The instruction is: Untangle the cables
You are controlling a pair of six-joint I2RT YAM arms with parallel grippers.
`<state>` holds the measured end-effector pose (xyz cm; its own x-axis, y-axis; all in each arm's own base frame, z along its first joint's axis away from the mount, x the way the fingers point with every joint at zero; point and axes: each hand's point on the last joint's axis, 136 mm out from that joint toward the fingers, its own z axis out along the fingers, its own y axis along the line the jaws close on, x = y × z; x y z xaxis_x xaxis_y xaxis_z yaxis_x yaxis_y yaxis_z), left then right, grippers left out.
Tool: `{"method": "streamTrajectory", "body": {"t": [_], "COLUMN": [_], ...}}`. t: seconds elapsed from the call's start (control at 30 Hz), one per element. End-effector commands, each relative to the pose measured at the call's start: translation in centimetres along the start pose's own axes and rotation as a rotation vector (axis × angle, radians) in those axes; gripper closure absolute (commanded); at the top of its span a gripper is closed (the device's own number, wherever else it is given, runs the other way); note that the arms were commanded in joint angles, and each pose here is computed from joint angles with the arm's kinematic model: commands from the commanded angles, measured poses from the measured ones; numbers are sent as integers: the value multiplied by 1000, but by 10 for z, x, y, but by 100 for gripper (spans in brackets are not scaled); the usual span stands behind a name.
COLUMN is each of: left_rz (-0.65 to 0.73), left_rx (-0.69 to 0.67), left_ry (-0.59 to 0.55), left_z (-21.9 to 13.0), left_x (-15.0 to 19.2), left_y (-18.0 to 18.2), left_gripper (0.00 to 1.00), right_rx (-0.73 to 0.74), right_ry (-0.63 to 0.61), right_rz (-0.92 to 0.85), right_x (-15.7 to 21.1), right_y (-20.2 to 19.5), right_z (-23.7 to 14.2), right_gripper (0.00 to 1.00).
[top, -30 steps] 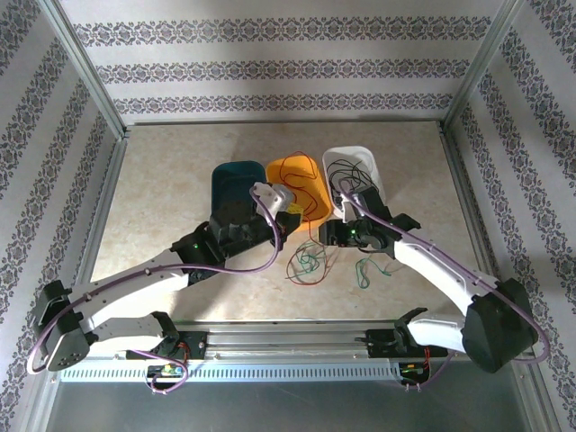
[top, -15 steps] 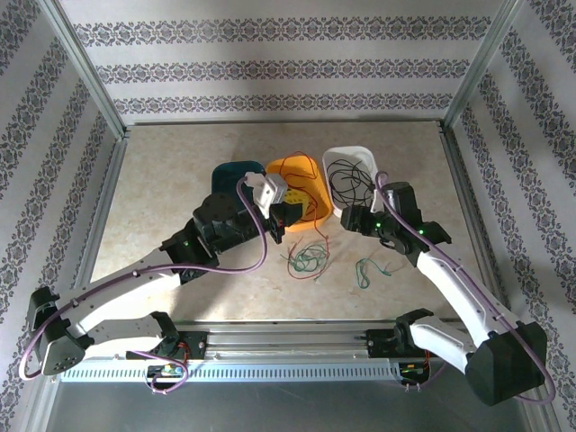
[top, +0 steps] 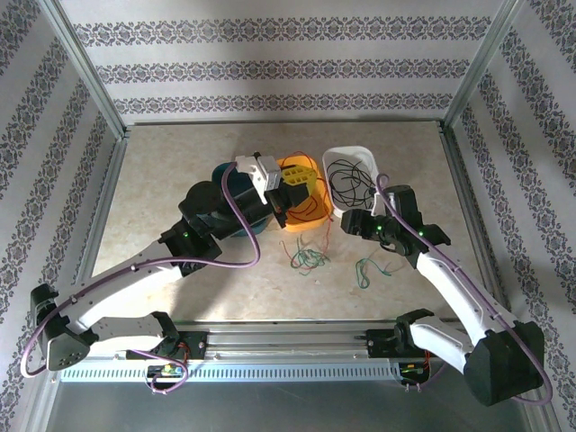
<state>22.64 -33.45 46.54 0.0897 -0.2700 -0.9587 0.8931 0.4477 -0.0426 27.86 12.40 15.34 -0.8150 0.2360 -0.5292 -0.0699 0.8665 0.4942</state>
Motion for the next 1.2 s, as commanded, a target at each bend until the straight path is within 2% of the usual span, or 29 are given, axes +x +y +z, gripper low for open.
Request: {"method": "streamTrajectory", "body": {"t": [0.0,0.17,0.37,0.5,0.63,0.87,1.07,1.17], "left_rz": [39,79,143,160,166,134,117,122], "left_rx": [70,40,69,111,44,-107,-134,-134], "left_ry": [-152,-146,-266,-318,-281,-218,-215,-216], "left_z": [3,8,12,19,29,33,29,28], "left_x": [-48,-48,-82,-99,-83,-36,-32,-33], "left_y": [-14,-8,-15,-22,-8,23,28,28], "left_gripper": [100,100,100,100,100,100,100,100], "right_rx": [7,-77,15,-24,-111,-133,-159,-103], "right_ry": [-32,33,10,4,79,260,405,446], "right_rz": [13,-4,20,17,17,-20,-113,-167], "right_x": [-4,8,11,7,21,67,93,102], "right_y": [-3,10,-10,-3,12,20,38,36], "right_z": [-5,-2,-2,-3,0,20,39,49], "right_gripper": [40,40,40,40,41,41,41,41]}}
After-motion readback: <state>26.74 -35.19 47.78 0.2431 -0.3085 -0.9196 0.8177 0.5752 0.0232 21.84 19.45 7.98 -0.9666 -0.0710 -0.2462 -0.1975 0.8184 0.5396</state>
